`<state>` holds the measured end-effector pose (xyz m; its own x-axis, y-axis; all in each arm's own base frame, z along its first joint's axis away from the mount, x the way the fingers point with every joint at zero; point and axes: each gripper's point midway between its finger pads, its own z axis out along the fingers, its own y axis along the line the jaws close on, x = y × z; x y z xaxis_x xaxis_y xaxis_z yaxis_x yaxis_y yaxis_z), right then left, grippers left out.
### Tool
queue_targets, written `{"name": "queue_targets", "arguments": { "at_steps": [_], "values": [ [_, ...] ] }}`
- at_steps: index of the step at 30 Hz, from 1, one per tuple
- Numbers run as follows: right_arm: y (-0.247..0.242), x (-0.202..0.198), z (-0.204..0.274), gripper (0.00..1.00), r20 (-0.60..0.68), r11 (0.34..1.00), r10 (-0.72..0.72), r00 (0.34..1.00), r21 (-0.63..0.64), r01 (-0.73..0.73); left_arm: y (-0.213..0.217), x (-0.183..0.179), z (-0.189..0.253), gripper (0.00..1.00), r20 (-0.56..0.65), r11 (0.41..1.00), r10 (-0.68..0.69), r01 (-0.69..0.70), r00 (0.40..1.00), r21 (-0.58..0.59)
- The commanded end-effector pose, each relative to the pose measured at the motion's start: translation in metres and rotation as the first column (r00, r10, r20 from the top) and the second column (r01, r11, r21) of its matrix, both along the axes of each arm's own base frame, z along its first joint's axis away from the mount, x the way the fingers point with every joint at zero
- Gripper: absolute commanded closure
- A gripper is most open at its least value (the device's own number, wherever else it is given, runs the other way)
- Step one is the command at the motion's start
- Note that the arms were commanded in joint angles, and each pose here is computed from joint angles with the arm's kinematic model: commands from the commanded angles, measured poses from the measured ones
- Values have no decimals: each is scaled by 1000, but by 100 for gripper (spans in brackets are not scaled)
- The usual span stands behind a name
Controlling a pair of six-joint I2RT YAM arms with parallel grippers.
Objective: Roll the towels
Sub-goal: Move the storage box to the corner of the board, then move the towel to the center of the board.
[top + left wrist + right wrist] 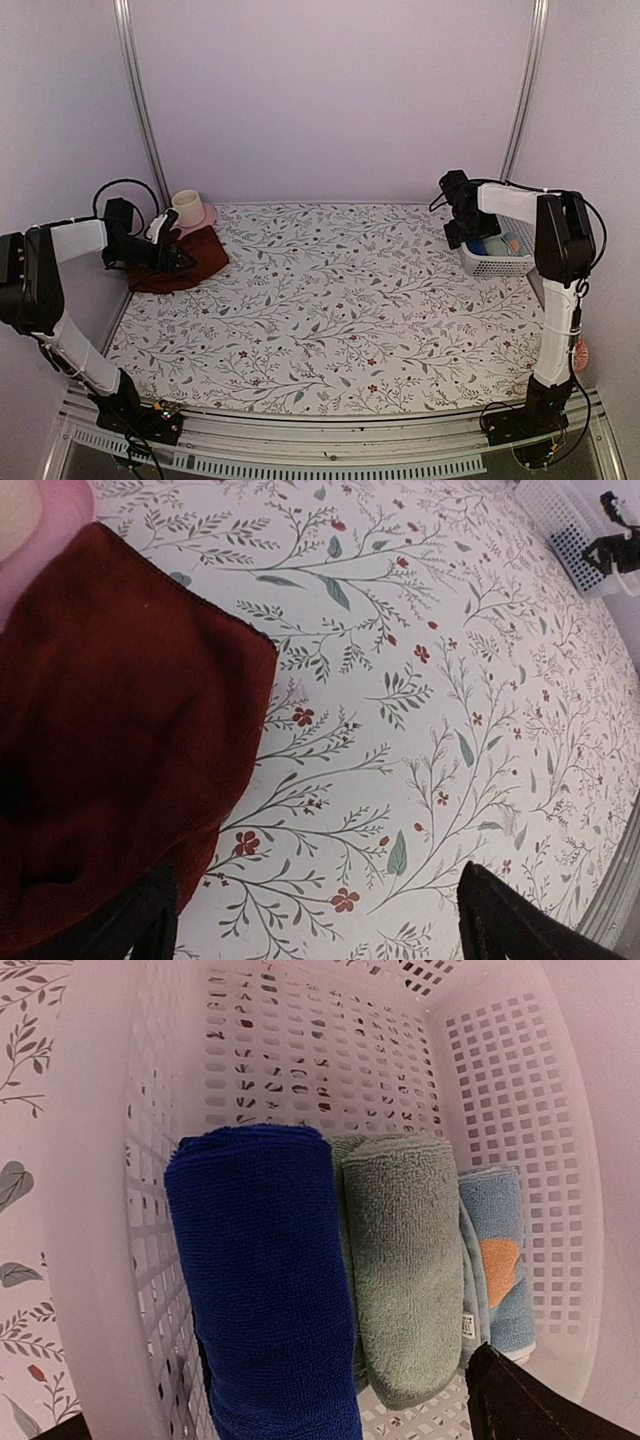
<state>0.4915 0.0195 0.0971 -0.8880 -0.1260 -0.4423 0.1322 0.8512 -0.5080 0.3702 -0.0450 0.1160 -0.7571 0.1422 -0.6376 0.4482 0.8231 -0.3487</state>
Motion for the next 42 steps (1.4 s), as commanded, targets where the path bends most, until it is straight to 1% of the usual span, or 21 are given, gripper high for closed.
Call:
{"name": "queue_targets", "arguments": {
  "at_steps": [1, 5, 8, 10, 12, 14, 18, 21, 25, 29, 30, 33, 35, 38, 41, 42],
  "values": [
    [-16, -3, 24, 1, 71, 998, -39, 997, -47, 42, 11, 4, 19, 3, 86, 999, -18, 15, 996, 34],
    [-20, -8, 29, 1, 82, 997, -50, 995, -57, 55, 16, 3, 19, 3, 114, 999, -26, 20, 993, 51],
    [-19, -11, 32, 1, 89, 998, -45, 995, -34, 48, 21, 3, 15, 3, 121, 996, -38, 28, 992, 88],
    [-7, -10, 36, 1, 102, 999, -10, 995, 37, 7, 25, 1, 13, 3, 120, 992, -46, 31, 992, 125],
    [9, -6, 49, 1, 143, 992, 44, 989, 114, -61, 31, 1, 11, 3, 122, 984, -44, 22, 992, 174],
    [30, -2, 70, 1, 213, 972, 114, 970, 179, -153, 37, -1, 8, 3, 124, 976, -45, 17, 991, 215],
    [82, 0, 124, 1, 376, 894, 238, 896, 276, -353, 42, -2, -2, 5, 115, 963, -57, 24, 992, 269],
    [132, -3, 146, 1, 448, 811, 361, 818, 283, -512, 45, 5, -9, 10, 113, 958, -49, 15, 992, 287],
    [192, -19, 153, 1, 507, 722, 458, 730, 267, -638, 44, 18, -23, 19, 92, 956, -48, 19, 995, 292],
    [235, -40, 153, 1, 551, 627, 505, 665, 295, -721, 40, 28, -46, 22, 66, 931, -54, 27, 996, 364],
    [243, -46, 153, 1, 559, 606, 511, 653, 304, -735, 40, 30, -54, 25, 57, 920, -54, 28, 997, 391],
    [269, -64, 155, 0, 569, 555, 536, 623, 318, -768, 37, 33, -76, 35, 22, 883, -62, 44, 998, 467],
    [283, -75, 157, 0, 571, 530, 558, 602, 313, -788, 37, 36, -84, 46, 16, 872, -61, 46, 998, 487],
    [306, -96, 157, 1, 570, 486, 590, 571, 314, -816, 38, 40, -95, 55, 1, 864, -56, 48, 998, 501],
    [322, -111, 149, 1, 564, 469, 614, 552, 302, -830, 36, 41, -105, 75, -21, 858, -66, 68, 998, 509],
    [325, -115, 147, 1, 566, 467, 618, 545, 294, -834, 32, 40, -108, 83, -29, 859, -77, 82, 997, 506]
  ]
}}
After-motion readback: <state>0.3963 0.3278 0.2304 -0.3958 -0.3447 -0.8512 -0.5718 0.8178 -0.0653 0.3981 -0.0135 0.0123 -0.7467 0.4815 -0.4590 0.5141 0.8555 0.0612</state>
